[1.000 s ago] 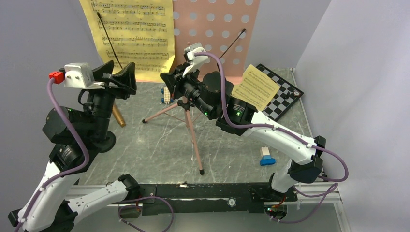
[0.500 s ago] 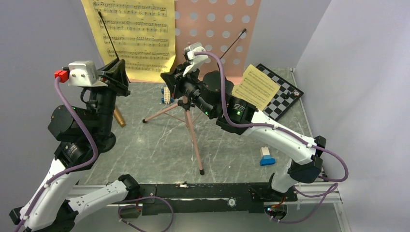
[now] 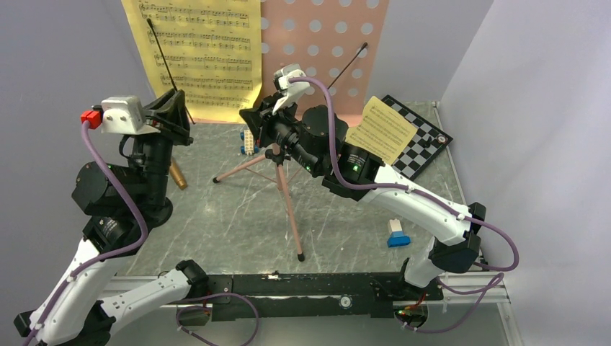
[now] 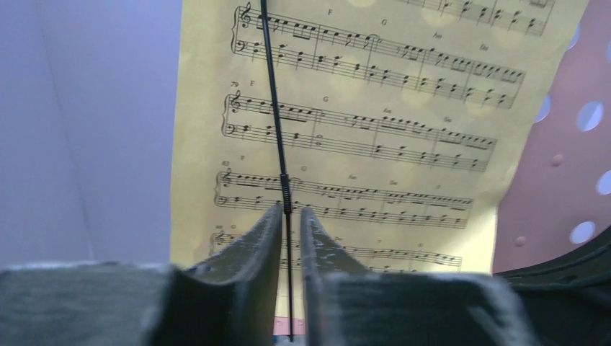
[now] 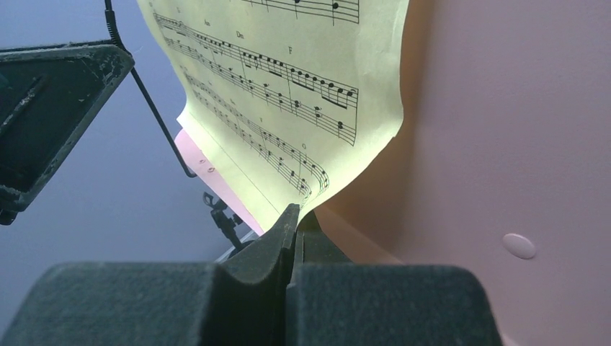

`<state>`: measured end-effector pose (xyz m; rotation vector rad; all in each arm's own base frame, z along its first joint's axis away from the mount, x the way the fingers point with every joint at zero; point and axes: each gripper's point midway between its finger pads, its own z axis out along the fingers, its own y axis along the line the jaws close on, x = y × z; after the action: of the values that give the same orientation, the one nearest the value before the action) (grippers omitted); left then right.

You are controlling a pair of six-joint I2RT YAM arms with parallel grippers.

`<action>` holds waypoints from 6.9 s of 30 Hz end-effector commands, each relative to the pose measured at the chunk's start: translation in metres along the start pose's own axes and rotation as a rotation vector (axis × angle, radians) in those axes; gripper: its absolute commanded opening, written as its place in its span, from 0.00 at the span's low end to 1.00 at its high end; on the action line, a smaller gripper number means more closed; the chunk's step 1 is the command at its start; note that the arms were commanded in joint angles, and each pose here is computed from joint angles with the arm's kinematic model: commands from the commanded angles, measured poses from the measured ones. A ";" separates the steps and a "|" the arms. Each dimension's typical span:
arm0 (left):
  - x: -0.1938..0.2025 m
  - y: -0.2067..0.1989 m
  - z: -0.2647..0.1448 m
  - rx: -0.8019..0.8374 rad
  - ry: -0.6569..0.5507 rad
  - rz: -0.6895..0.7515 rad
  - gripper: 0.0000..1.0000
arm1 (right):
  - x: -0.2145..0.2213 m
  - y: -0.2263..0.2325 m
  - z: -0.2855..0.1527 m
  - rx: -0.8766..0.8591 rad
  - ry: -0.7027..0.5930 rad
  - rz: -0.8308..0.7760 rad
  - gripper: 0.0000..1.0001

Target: Pack up the instrument practice props

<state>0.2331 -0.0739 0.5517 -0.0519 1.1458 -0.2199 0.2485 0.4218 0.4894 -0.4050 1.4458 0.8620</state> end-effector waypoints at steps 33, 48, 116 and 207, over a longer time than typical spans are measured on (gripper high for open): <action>-0.017 -0.004 -0.019 0.105 -0.215 -0.004 0.00 | -0.029 -0.005 -0.020 -0.013 -0.064 -0.003 0.00; -0.026 -0.005 -0.026 0.126 -0.306 -0.003 0.00 | -0.047 -0.017 -0.036 -0.031 -0.094 0.053 0.00; -0.056 -0.015 0.012 0.074 -0.314 0.082 0.00 | -0.033 -0.033 -0.026 -0.072 -0.040 0.108 0.00; -0.051 -0.015 -0.021 0.184 -0.390 0.106 0.60 | -0.074 -0.109 -0.291 0.016 -0.359 -0.285 0.00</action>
<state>0.2048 -0.0790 0.5839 0.1131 0.7634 -0.1761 0.1456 0.1160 0.5228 -0.2548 1.0725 0.6879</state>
